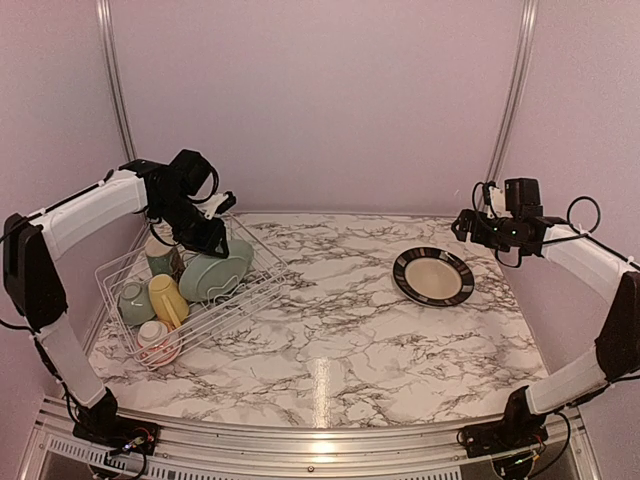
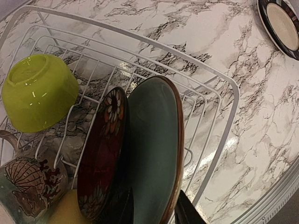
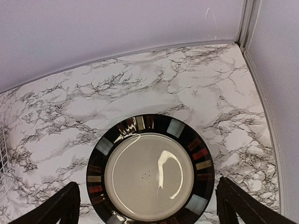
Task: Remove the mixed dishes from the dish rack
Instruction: Grab the plate from the dish rack.
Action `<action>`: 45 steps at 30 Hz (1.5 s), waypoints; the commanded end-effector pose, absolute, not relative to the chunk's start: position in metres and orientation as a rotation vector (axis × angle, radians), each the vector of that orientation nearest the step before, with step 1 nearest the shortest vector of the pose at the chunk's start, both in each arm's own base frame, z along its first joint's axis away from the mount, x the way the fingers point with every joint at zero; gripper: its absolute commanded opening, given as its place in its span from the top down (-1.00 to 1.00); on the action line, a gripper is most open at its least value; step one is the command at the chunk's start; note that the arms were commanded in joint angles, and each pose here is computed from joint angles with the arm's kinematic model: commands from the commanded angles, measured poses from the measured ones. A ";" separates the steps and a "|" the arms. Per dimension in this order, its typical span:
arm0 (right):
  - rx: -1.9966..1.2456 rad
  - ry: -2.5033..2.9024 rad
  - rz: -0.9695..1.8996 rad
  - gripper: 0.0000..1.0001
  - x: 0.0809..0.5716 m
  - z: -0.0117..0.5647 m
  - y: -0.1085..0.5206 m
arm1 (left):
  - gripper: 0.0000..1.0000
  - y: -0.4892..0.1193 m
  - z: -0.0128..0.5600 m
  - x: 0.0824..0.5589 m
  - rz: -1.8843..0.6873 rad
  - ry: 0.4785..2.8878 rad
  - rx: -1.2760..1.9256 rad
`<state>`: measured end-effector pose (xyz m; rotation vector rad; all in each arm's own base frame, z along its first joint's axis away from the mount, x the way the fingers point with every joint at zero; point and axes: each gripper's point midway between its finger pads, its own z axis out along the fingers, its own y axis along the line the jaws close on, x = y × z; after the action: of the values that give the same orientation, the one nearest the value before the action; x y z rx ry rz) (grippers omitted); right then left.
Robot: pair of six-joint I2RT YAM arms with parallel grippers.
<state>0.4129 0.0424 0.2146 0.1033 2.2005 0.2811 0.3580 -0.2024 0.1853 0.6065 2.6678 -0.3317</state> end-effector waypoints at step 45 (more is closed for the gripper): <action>0.105 2.197 0.351 -0.95 0.412 0.213 0.051 | 1.00 -0.205 0.231 0.350 -0.926 2.547 0.549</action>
<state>0.4115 0.0486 0.2145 0.0939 2.2044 0.3267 0.3644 -0.2070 0.1914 0.6778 2.5486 -0.8726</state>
